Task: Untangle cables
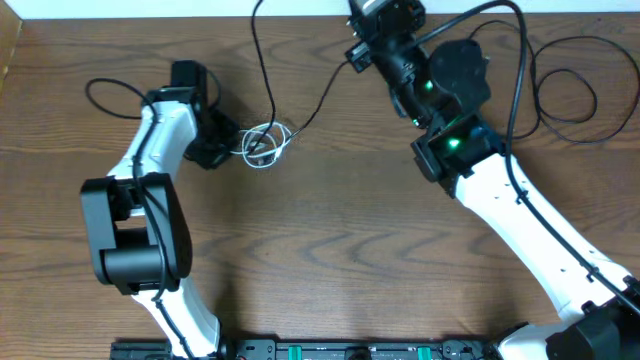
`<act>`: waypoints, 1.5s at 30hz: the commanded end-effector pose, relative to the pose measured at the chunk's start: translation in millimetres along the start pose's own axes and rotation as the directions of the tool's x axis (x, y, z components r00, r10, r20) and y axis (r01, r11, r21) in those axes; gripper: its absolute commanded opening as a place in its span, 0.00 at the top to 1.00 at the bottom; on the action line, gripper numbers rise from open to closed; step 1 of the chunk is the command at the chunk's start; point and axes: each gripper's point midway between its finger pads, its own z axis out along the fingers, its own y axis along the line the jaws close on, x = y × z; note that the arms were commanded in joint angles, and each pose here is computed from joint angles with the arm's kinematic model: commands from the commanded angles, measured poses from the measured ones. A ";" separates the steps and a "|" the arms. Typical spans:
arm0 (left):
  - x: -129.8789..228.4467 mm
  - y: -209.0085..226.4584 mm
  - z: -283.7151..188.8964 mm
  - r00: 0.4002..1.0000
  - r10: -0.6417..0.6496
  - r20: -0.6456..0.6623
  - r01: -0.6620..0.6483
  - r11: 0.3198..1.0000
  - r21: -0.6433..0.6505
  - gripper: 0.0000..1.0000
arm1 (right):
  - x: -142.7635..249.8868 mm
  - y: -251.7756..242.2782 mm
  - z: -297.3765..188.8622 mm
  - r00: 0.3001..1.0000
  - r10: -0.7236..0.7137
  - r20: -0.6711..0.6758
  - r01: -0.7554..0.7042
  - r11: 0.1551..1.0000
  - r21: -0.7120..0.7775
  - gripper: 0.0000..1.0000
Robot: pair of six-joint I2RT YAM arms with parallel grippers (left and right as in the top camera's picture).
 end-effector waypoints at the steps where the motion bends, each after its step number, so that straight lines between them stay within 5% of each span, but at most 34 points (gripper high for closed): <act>1: -14.8 24.7 2.7 0.999 -0.027 0.028 0.029 0.997 -0.069 0.90 | 17.5 -39.3 -6.8 0.995 0.013 -0.104 0.004 0.987 0.161 0.99; 6: -24.3 41.6 -0.1 0.997 -0.077 0.025 0.079 0.993 -0.085 0.90 | 89.5 -58.8 -25.8 0.921 0.019 -0.389 0.064 0.978 0.198 0.99; 13: -40.2 80.5 -6.9 0.972 -0.212 0.100 0.228 0.954 -0.193 0.90 | 182.9 -73.0 -79.0 0.695 0.040 -0.718 0.095 0.985 0.146 0.99; 22: -55.0 132.6 -18.1 0.906 -0.400 0.138 0.423 0.870 -0.254 0.83 | 250.0 -60.0 -108.6 0.512 0.172 -0.841 -0.045 0.984 0.174 0.99; 28: -49.8 133.1 -14.4 0.887 -0.455 0.080 0.461 0.860 -0.220 0.83 | 269.9 -1.8 -96.4 0.473 0.252 -0.845 -0.348 0.934 0.084 0.99; 35: -44.1 114.6 -8.9 0.911 -0.403 0.082 0.411 0.888 -0.207 0.83 | 262.1 15.4 -73.2 0.523 0.303 -0.796 -0.460 0.887 0.036 0.99; 41: -41.1 104.6 -6.7 0.925 -0.370 0.082 0.379 0.903 -0.200 0.83 | 170.5 -26.3 -42.4 0.761 0.306 -0.572 -0.373 0.928 0.001 0.99; 45: -40.5 102.3 -6.3 0.928 -0.364 0.082 0.373 0.906 -0.198 0.83 | 101.7 -85.2 -39.1 0.896 0.236 -0.377 -0.189 0.969 0.157 0.99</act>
